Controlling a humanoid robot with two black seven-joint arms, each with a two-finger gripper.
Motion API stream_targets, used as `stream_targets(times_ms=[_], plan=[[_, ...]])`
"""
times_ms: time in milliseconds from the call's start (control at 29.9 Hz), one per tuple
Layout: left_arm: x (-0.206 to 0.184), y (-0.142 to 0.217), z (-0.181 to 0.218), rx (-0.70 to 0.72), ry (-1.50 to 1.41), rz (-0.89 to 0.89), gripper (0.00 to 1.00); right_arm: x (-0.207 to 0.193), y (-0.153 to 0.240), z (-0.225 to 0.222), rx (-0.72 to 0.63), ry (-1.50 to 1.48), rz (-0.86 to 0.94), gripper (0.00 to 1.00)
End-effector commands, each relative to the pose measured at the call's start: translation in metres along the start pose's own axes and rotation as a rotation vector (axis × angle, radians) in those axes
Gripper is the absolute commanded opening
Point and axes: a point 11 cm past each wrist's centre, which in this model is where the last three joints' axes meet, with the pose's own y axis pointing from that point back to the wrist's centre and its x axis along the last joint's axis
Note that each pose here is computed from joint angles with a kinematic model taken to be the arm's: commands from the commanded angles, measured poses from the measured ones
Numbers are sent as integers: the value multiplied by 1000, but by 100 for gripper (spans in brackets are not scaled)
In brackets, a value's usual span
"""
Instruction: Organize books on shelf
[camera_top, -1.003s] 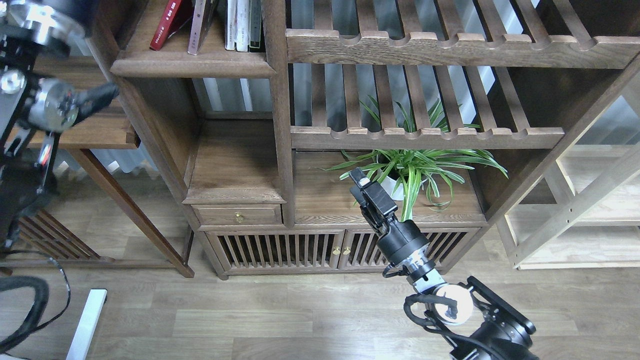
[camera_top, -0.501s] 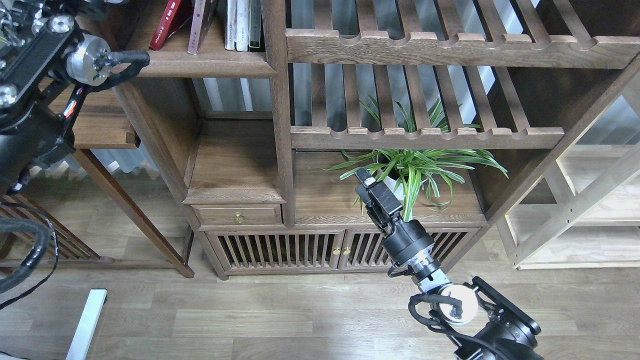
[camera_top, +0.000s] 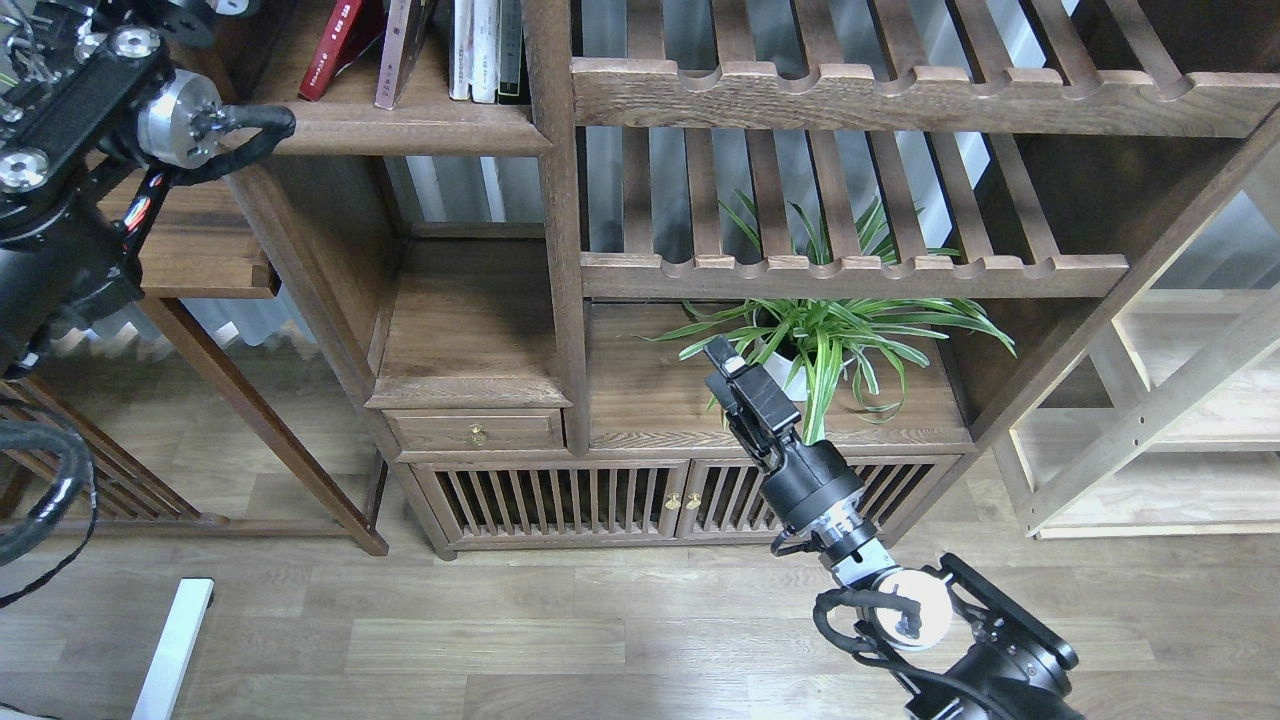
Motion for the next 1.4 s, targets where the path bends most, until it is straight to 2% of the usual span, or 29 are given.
stream_targets(times_ms=[0,468,735,869,1003,1170,1371], plan=[[3,2,-5,10,-3,1,0,0,0,-1,1,4,0,82],[19,7,-21,47,-30,19,3,-1,0,-2,-1,7,-3,81],[23,8,-28,67,-33,35,18,-2,-2,-2,-2,8,-7,81],[26,8,-32,79,-37,50,33,-3,-1,-5,0,13,-8,81],[28,7,-33,83,-39,60,43,-3,-2,-4,-2,12,-10,81],[28,7,-34,85,-34,64,45,-3,-2,-4,-3,13,-10,81],[10,-1,-25,64,2,44,47,-4,-3,-5,0,15,-13,81]])
